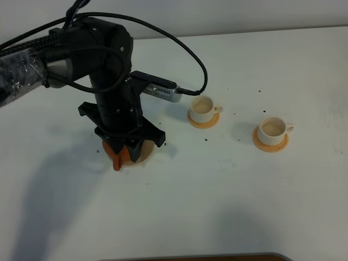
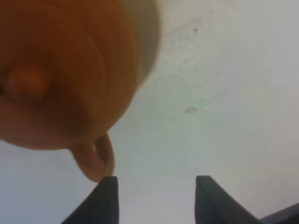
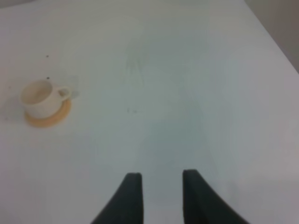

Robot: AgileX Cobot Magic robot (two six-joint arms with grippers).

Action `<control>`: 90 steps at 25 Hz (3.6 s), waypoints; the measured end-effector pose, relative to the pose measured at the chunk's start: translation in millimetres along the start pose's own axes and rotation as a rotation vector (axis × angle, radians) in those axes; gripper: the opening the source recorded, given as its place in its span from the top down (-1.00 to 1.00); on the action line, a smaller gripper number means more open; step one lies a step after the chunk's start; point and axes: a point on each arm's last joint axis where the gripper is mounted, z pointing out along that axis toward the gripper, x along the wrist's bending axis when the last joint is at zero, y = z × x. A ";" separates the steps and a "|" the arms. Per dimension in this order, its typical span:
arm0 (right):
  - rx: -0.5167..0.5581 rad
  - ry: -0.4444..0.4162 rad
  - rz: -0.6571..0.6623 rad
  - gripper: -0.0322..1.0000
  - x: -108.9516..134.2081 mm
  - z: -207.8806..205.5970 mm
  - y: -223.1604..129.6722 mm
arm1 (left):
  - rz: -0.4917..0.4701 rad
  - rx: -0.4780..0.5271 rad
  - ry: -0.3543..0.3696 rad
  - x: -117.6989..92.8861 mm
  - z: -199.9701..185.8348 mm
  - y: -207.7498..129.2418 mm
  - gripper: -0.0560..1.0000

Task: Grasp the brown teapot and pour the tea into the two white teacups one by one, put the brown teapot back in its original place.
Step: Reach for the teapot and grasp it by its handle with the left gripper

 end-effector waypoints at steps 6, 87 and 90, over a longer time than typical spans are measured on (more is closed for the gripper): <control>0.000 0.000 0.000 0.47 0.0 0.0 0.0 | -0.038 0.001 -0.005 13.1 0.1 -0.5 0.10; 0.000 0.000 0.000 0.47 0.0 0.0 0.0 | -0.216 0.009 0.031 29.0 35.5 -1.1 0.62; 0.000 0.000 0.000 0.47 0.0 0.0 0.0 | -0.209 0.009 0.031 29.0 35.5 -1.1 0.62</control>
